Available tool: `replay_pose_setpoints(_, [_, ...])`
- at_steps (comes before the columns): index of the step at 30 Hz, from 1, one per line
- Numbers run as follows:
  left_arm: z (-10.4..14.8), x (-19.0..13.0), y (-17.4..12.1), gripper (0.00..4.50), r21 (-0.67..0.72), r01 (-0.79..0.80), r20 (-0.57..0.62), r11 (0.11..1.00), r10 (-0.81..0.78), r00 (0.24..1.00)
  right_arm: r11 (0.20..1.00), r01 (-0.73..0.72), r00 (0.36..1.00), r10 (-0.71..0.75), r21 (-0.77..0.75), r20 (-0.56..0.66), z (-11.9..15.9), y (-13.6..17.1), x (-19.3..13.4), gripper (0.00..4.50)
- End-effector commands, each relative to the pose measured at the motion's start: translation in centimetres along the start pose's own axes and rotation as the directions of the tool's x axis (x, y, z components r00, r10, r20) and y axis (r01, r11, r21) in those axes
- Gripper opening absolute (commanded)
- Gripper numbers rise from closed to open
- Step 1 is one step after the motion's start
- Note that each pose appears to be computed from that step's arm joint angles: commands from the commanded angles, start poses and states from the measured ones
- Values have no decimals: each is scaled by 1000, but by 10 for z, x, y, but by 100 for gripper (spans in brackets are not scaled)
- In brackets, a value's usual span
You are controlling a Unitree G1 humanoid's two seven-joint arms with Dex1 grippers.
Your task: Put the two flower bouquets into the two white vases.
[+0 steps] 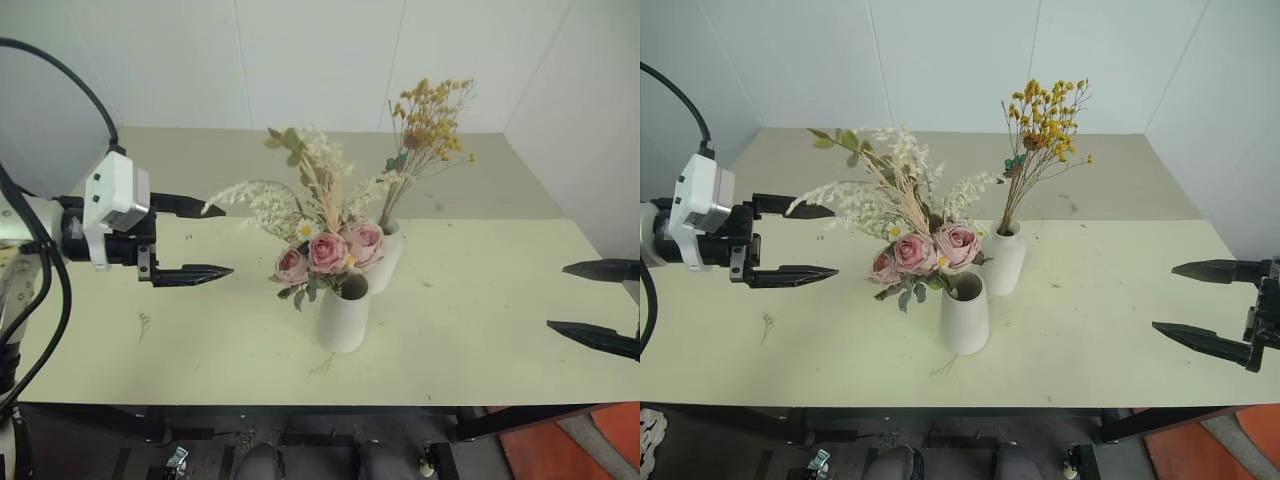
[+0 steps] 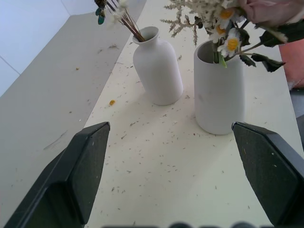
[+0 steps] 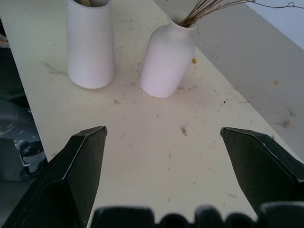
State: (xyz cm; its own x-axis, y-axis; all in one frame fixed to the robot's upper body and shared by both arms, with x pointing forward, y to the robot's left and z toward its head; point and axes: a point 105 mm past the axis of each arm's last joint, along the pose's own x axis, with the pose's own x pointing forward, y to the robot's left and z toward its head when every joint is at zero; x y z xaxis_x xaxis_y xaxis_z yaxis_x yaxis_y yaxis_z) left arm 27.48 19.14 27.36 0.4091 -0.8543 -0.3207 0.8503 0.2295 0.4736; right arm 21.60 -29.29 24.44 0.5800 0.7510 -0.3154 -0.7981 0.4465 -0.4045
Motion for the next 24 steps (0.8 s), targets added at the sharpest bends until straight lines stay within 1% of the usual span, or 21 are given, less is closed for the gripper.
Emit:
replay_pose_setpoints(1, [9, -5, 3, 448, 44, -35, 15, 998, 34, 999, 998, -62, 998, 63, -29, 21, 6, -3, -3, 450])
replay_pose_setpoints(4, [17, -7, 5, 448, 35, -56, 58, 998, 54, 997, 995, -93, 995, 93, -32, 21, 6, -6, -3, 450])
replay_pose_setpoints(9, [14, -6, 5, 448, 37, -79, 35, 996, 77, 996, 993, -107, 993, 109, -45, 36, 7, -10, 1, 450])
replay_pose_setpoints(13, [28, -6, 1, 448, 36, -79, 85, 996, 76, 994, 992, -118, 992, 120, -46, 44, 8, -11, 3, 450])
replay_pose_setpoints(15, [30, -9, 1, 448, 35, -87, 80, 996, 84, 993, 991, -125, 991, 127, -47, 42, 7, -11, 4, 450])
replay_pose_setpoints(21, [9, -22, -3, 448, -15, -109, -22, 994, 109, 994, 989, -135, 989, 137, -55, 47, 6, -11, 6, 450])
replay_pose_setpoints(24, [-11, -31, -9, 448, -44, -118, -122, 992, 112, 986, 989, -138, 989, 140, -55, 47, 4, -11, 7, 450])
